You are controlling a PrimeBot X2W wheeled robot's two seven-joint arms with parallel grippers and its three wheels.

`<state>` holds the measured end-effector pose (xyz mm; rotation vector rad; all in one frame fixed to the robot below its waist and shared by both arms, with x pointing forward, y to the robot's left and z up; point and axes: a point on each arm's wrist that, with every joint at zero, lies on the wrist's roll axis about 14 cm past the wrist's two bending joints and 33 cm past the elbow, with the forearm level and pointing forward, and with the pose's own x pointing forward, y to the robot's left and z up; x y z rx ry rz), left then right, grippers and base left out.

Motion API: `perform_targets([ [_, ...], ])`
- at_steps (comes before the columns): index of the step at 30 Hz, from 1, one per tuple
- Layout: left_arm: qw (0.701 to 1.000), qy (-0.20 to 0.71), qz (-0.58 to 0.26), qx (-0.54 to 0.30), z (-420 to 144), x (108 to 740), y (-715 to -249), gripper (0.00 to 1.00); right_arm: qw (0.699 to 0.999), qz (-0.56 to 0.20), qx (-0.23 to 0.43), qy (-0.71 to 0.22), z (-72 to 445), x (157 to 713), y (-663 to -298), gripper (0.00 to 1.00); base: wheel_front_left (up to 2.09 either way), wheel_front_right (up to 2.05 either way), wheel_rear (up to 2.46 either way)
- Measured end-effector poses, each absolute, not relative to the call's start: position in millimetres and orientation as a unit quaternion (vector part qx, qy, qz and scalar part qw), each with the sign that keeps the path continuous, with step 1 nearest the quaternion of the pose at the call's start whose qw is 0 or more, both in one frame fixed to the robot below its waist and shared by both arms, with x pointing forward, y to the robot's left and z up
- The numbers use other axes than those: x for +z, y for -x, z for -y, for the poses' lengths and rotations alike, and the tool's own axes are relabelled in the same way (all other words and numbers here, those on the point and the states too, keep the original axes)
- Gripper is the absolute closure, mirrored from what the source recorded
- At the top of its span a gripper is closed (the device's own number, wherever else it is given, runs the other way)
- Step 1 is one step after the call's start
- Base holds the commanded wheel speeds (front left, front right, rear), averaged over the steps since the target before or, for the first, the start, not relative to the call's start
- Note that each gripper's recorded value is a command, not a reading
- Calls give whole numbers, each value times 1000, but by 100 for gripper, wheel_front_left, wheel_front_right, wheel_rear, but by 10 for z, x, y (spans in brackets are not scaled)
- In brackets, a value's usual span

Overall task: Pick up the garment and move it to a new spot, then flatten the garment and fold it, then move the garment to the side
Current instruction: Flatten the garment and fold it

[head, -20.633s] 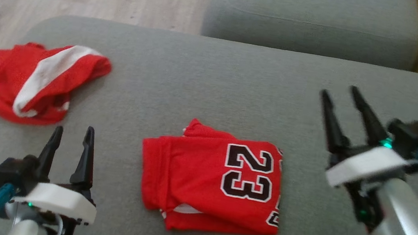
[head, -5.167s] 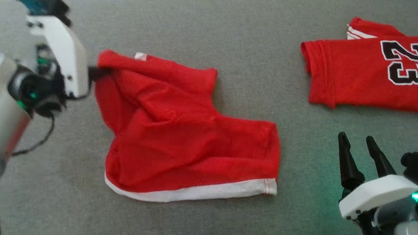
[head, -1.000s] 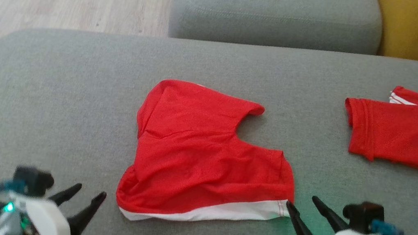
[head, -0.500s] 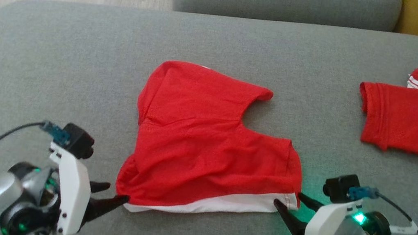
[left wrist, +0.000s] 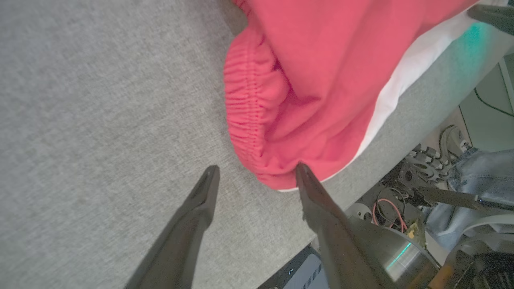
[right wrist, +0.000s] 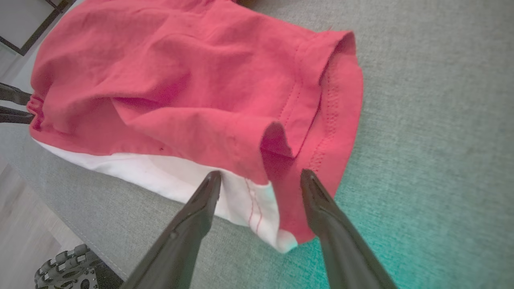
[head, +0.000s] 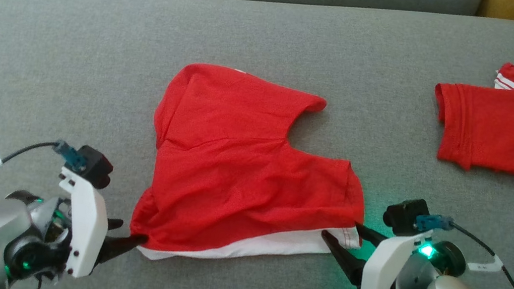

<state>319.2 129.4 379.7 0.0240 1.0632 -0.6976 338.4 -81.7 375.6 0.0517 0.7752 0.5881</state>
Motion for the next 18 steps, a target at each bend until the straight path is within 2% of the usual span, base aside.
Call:
perform_targets([
  [2, 803, -5, -500, -325, -1284, 3776, -3198, 0, 883, -373, 285, -27, 807, 3755, -3393, 0, 0, 0, 0],
  [3, 801, 3, -503, -325, -1273, 3765, -3189, 0, 882, -374, 286, -28, 798, 3749, -3386, 13, 0, 0, 0],
  [4, 797, 6, -508, -326, -1261, 3753, -3169, 27, 880, -376, 288, -29, 789, 3739, -3370, 33, 0, 0, 0],
  [5, 794, 6, -511, -328, -1254, 3742, -3149, 65, 878, -379, 290, -31, 778, 3727, -3352, 74, 0, 0, 0],
  [6, 792, 3, -514, -330, -1249, 3728, -3127, 100, 877, -380, 292, -33, 764, 3722, -3335, 100, 0, 0, 0],
  [9, 793, 10, -510, -333, -1220, 3759, -3123, 100, 877, -377, 297, -36, 749, 3734, -3315, 100, 0, 0, 0],
  [18, 839, 74, -429, -326, -1191, 4239, -3393, 100, 910, -279, 291, -100, 816, 4291, -3582, 100, 0, 0, 0],
])
